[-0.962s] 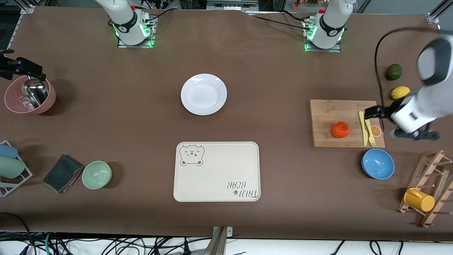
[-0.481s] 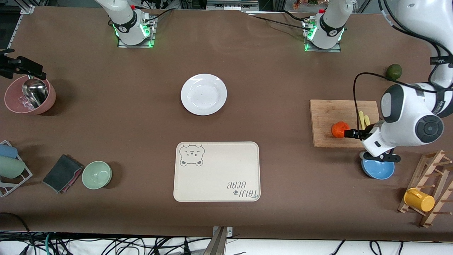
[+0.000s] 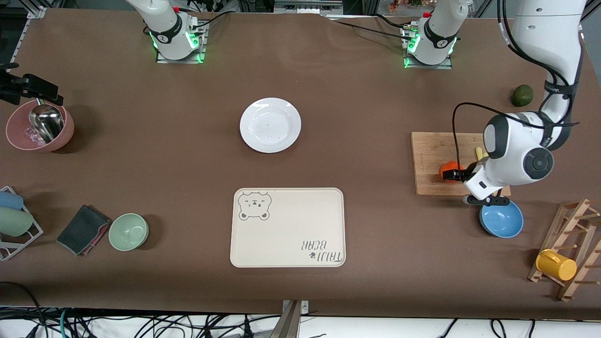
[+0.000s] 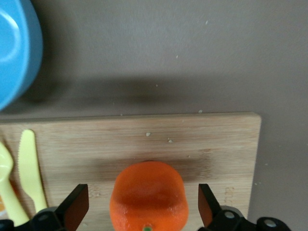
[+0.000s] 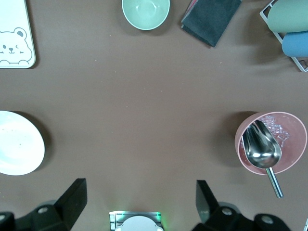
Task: Place orange and plate with both arms
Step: 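Close the left gripper on the orange and lift it, then carry the orange with the left gripper onto the white plate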
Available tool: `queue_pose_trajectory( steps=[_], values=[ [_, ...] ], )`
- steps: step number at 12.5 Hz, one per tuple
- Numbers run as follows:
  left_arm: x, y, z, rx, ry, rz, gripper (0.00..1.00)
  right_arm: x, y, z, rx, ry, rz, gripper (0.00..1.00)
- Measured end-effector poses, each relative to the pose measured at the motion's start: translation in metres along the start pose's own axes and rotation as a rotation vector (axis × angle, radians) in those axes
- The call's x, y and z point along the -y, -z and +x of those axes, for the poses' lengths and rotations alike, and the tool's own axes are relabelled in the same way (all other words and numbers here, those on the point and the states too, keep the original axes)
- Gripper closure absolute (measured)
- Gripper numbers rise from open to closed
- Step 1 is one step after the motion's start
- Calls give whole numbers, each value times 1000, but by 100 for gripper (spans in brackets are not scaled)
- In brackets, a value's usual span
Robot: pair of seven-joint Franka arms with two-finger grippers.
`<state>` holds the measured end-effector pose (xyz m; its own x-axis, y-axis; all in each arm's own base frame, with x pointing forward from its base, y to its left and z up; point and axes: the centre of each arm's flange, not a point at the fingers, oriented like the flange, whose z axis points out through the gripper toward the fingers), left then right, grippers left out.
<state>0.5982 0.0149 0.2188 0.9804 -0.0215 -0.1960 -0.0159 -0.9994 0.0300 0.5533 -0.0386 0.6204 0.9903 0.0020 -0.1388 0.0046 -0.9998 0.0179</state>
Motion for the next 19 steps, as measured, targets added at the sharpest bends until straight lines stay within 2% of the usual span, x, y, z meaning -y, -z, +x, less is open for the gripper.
queue_pose_trajectory(
  steps=[5,8,11,13,15,16,19],
  values=[
    [2,-21,-11,34,6,0,0,0,0,0,3,1,2,0],
    [-1,-26,-12,47,13,-1,28,0,0,0,5,1,2,0],
    [-41,-10,-2,46,36,5,28,0,-1,-1,6,1,3,0],
    [-105,26,10,54,101,-26,28,0,-1,-1,7,1,3,0],
    [-206,54,8,46,177,-110,28,1,-1,0,7,2,3,0],
    [-261,58,-2,49,206,-136,28,1,-1,0,7,2,4,0],
    [-405,42,-43,80,257,-153,28,1,-1,0,7,2,6,0]
  ],
)
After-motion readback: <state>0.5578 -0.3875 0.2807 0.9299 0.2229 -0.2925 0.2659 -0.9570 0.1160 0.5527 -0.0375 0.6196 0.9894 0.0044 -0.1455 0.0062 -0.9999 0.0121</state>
